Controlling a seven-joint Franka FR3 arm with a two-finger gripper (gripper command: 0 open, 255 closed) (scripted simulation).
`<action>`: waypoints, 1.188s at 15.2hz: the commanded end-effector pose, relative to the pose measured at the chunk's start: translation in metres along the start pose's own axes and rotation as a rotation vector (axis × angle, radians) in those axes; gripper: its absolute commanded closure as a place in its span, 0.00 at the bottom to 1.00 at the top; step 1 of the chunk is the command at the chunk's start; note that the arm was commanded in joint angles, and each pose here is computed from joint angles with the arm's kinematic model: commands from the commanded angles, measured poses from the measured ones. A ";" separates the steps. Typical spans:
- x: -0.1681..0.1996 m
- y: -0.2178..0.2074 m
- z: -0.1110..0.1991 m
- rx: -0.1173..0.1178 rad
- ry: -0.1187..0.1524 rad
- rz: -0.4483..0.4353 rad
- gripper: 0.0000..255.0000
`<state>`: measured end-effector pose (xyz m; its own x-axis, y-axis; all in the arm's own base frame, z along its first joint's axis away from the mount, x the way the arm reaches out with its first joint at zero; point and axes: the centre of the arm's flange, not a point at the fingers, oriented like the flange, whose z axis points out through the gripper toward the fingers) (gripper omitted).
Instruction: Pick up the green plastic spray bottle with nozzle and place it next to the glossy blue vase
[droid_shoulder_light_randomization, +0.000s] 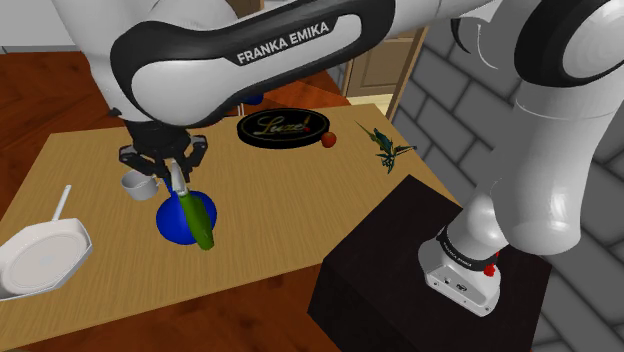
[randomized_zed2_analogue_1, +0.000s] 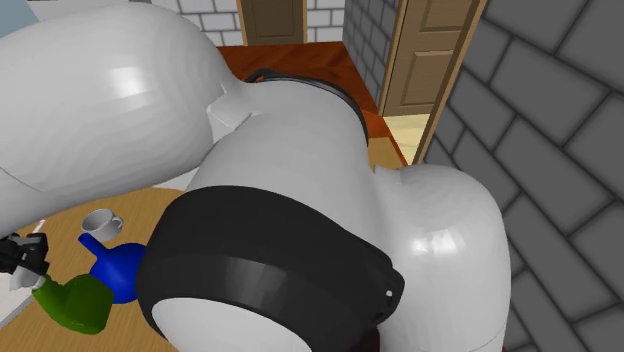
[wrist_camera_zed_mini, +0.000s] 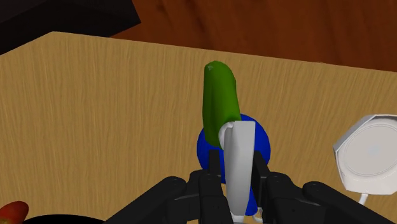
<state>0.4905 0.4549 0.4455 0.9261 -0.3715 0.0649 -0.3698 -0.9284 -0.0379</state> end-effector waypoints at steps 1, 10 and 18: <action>-0.002 0.002 0.011 0.001 0.000 0.000 1.00; -0.005 0.004 0.059 0.001 0.000 0.000 1.00; -0.007 0.005 0.101 0.001 0.000 0.000 1.00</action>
<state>0.4898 0.4535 0.3495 0.9262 -0.3715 0.0647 -0.3698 -0.9283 -0.0379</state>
